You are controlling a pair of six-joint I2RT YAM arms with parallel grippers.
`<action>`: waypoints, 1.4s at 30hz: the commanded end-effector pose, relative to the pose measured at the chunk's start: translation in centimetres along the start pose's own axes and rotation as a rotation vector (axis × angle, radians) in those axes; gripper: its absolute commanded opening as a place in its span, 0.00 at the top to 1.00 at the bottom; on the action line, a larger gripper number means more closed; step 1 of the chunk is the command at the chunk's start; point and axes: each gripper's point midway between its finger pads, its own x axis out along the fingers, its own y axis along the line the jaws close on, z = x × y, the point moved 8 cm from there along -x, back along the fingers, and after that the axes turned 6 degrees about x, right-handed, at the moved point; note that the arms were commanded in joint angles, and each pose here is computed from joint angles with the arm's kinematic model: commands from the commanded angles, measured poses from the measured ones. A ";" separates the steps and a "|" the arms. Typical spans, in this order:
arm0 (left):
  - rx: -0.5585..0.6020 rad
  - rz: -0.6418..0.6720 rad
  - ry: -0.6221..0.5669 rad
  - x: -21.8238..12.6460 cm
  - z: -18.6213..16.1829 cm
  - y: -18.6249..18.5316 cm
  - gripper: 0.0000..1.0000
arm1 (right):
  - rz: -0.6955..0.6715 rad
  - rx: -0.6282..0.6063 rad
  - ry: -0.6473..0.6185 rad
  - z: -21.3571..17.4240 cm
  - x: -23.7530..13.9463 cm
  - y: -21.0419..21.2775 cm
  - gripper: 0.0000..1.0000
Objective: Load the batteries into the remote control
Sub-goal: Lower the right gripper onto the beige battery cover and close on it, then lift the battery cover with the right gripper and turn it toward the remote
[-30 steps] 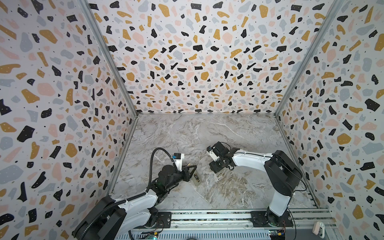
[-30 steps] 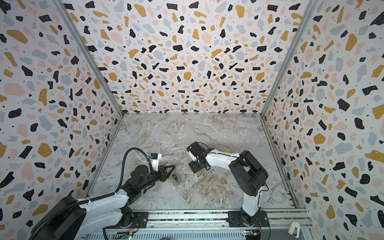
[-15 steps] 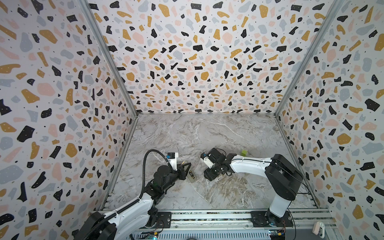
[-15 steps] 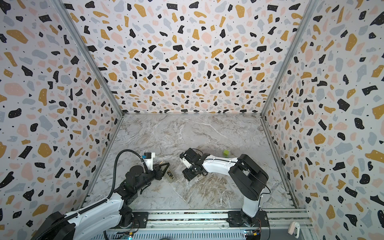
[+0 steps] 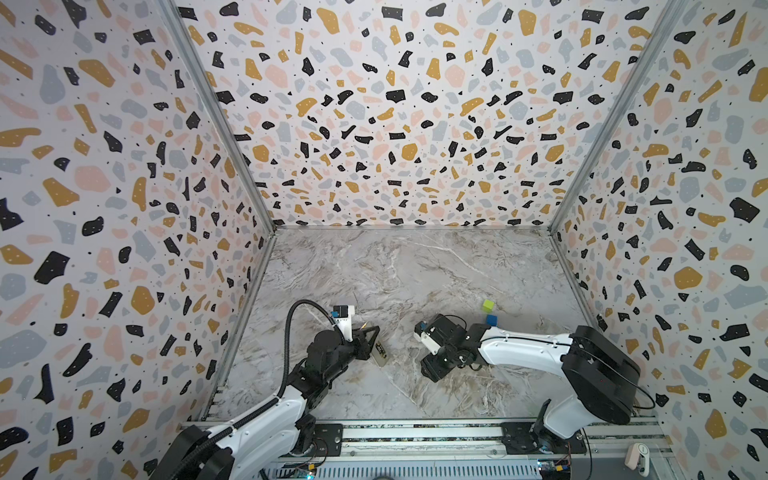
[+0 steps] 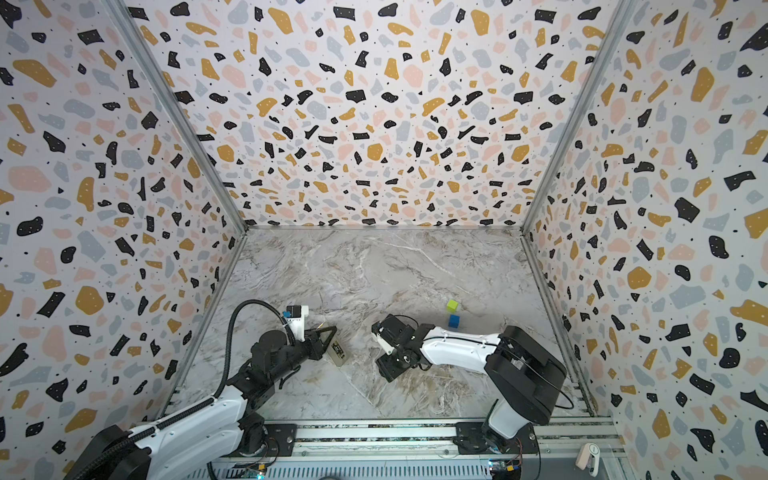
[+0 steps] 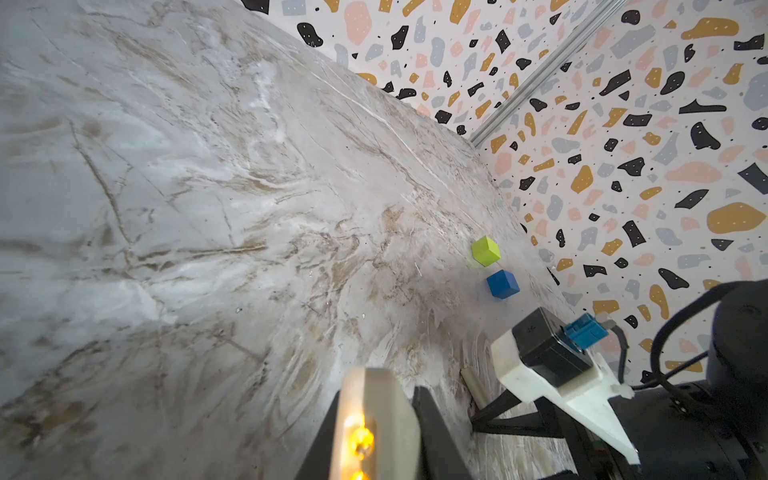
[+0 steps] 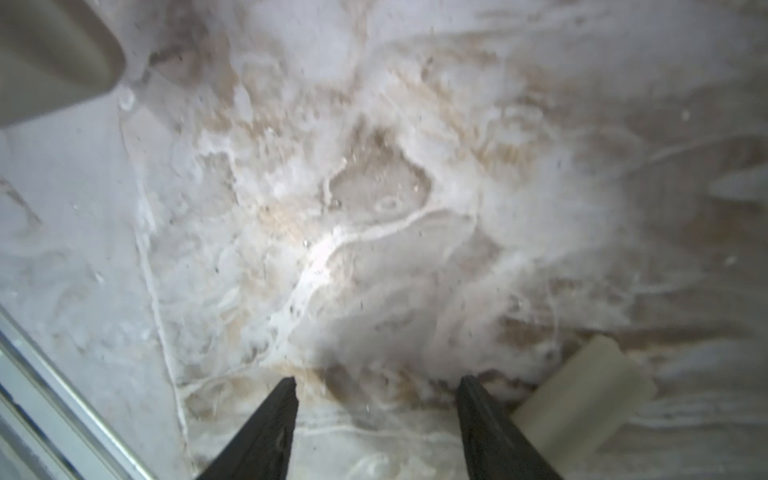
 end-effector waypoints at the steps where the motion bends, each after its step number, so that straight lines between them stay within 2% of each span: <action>1: 0.020 -0.111 -0.033 0.3 0.8 -1.2 1.00 | -0.071 0.054 0.064 -2.0 -0.7 -1.0 0.36; 6: -0.006 -0.189 -0.011 0.8 0.6 -1.7 1.00 | -0.068 0.045 0.004 -0.5 -2.0 -0.3 0.36; 15: -0.010 -0.207 -0.028 0.7 0.8 -1.9 1.00 | -0.150 0.078 -0.100 0.2 -4.6 -0.6 0.35; 23: -0.015 -0.241 -0.025 0.8 0.7 -2.4 1.00 | -0.242 0.127 -0.084 -0.1 -4.1 -3.2 0.35; 34: -0.008 -0.284 -0.013 1.0 0.5 -3.3 1.00 | -0.244 0.141 -0.035 -0.6 -1.8 -4.5 0.35; 42: -0.005 -0.289 -0.012 1.0 0.5 -3.4 1.00 | -0.236 0.141 -0.008 -0.9 -1.0 -4.7 0.44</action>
